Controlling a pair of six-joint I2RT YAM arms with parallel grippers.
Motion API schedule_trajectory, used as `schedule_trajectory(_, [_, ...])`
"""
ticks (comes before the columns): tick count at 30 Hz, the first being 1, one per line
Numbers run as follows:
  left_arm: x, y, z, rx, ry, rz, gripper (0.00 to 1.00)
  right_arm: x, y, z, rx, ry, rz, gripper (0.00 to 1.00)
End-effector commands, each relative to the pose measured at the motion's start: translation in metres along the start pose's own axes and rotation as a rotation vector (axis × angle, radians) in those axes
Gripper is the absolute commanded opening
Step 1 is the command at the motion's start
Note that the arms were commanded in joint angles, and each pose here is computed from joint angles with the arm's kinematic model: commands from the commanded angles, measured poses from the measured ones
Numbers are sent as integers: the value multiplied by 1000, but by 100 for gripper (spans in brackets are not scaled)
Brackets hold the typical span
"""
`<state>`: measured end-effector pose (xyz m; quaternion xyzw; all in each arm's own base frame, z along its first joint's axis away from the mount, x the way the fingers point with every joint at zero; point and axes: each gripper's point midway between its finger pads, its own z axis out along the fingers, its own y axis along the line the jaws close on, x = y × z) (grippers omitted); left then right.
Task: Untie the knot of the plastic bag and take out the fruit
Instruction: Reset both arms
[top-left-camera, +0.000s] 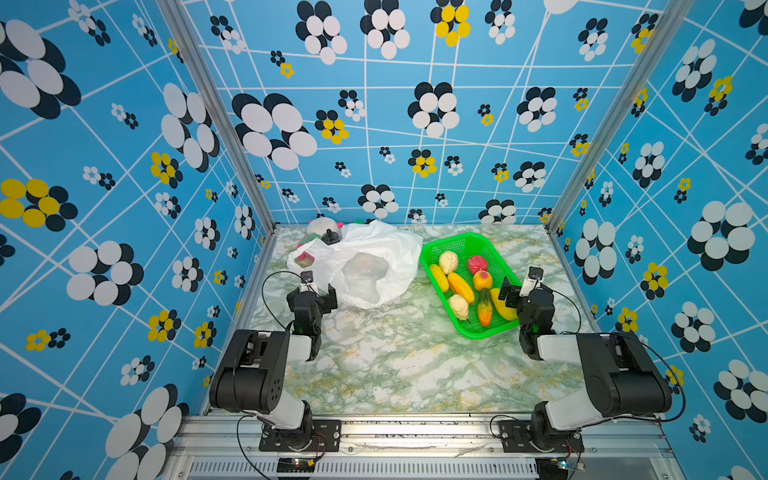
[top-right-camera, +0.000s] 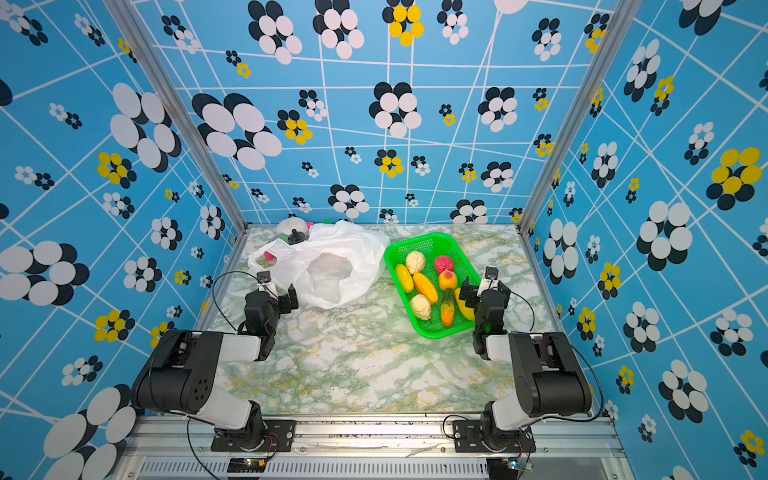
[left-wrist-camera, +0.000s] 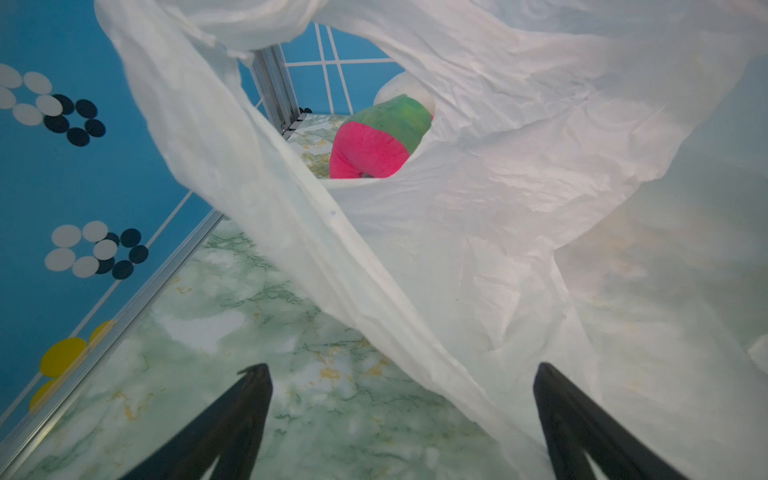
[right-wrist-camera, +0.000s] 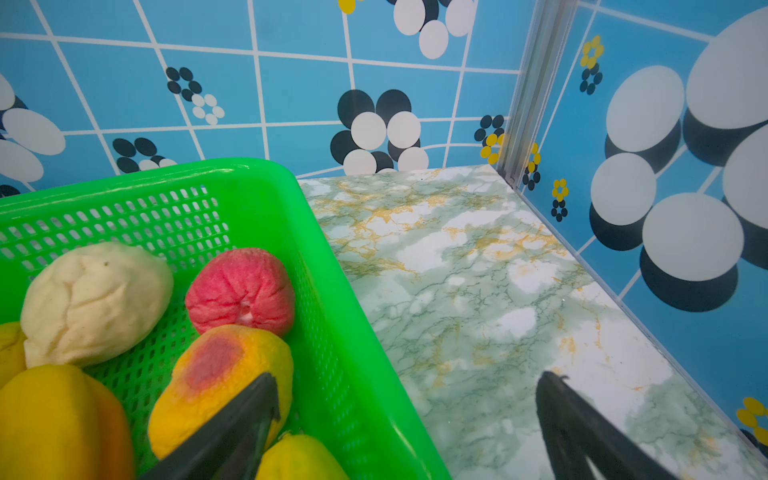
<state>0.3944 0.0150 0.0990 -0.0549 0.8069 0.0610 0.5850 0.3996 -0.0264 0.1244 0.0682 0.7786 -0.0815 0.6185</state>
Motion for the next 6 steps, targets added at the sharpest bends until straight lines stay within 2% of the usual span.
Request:
schedule_trajectory(1, [1,-3,0,11,-7,10,99,32,12,1,-73,120,-32,99])
schedule_trajectory(6, [1,-2,0,13,-5,8,99,30,12,0,-77,111,-31,99])
